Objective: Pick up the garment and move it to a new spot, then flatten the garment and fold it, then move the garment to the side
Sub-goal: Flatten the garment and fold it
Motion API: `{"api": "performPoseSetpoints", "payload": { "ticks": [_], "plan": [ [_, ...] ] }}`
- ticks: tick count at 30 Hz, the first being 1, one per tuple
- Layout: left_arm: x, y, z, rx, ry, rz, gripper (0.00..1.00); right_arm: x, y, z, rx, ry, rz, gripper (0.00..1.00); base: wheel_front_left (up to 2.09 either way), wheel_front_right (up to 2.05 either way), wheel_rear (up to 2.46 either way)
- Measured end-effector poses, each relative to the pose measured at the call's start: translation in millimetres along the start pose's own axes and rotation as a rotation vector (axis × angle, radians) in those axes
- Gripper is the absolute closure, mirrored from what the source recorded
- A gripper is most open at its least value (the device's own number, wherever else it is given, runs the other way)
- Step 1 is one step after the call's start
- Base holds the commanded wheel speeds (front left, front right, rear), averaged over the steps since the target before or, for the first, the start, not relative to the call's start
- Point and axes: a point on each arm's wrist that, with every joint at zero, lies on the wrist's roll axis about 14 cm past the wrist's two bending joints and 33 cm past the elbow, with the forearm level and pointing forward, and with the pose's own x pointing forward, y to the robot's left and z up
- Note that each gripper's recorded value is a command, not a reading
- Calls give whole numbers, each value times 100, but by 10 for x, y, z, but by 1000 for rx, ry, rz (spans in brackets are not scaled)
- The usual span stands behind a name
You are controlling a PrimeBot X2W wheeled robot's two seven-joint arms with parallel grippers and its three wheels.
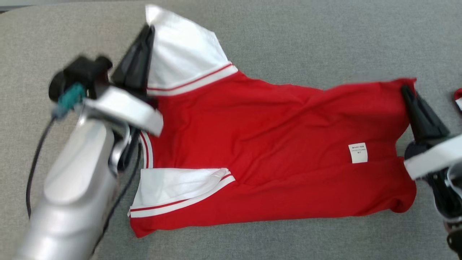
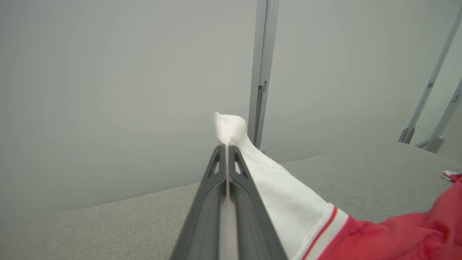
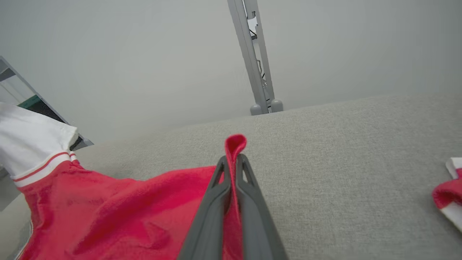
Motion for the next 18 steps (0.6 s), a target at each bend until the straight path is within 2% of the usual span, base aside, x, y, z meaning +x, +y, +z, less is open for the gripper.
{"api": "performPoseSetpoints", "payload": {
  "ticks": [8, 14, 18],
  "plan": [
    [-781, -132, 5, -109, 2, 55, 100, -399, -63, -301, 196, 46, -58, 100, 0, 0, 0],
    [-1303, -258, -265, -219, 144, 106, 100, -590, -129, -502, 260, 74, -108, 100, 0, 0, 0],
    [-1617, -272, -530, -299, 256, 174, 100, -659, -122, -537, 257, 47, -120, 99, 0, 0, 0]
  ]
}}
